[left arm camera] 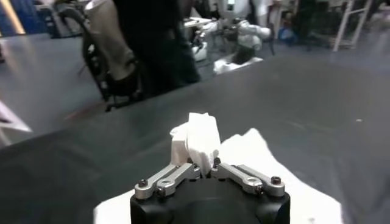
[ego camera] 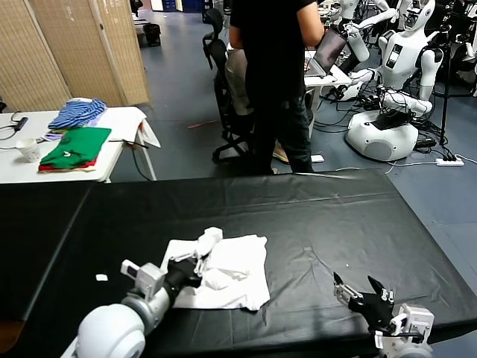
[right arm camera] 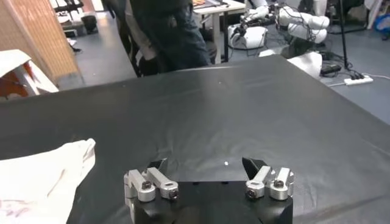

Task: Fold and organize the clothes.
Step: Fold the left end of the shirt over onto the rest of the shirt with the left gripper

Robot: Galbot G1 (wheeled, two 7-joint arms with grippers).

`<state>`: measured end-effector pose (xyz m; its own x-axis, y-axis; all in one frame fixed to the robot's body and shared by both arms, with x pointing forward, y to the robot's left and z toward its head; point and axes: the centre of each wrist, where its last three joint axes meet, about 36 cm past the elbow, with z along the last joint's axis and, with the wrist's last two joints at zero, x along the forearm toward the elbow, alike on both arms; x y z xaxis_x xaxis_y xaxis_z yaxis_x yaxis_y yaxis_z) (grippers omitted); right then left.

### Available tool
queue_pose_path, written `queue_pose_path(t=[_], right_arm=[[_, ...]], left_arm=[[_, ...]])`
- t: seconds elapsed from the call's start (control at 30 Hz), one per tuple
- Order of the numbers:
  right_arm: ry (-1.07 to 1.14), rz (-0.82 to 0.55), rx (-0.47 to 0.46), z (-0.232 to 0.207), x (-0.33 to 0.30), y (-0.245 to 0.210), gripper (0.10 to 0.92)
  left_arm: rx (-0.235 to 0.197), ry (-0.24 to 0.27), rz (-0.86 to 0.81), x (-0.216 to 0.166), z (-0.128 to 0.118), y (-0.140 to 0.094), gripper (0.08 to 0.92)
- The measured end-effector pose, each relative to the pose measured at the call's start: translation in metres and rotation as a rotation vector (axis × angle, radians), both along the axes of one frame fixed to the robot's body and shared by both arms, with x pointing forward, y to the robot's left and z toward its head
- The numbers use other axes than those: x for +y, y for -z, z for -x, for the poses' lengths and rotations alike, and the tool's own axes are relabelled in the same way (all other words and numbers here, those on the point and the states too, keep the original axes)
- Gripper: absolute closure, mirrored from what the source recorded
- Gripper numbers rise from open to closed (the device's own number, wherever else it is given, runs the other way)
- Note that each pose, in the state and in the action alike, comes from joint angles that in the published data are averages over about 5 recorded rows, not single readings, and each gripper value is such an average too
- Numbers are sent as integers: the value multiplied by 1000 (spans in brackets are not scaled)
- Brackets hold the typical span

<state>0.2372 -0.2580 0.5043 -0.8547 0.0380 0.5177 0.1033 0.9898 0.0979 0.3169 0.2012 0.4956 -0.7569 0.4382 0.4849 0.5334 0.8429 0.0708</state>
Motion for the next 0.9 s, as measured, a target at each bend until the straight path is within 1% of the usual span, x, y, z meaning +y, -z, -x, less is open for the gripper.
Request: queue_pose_path(t=[0.37,0.73,0.9], right_arm=[[-6,-21,-3,-2,4,2,115],[0,-24,6,1,4,2,115],[4,-29,10,3,5,2,115]], left_arm=[[12,70,15,-17,-10,8,810],[11,88,18,-28,-21,14,810],[4,87,14,-33,-23,20,810]])
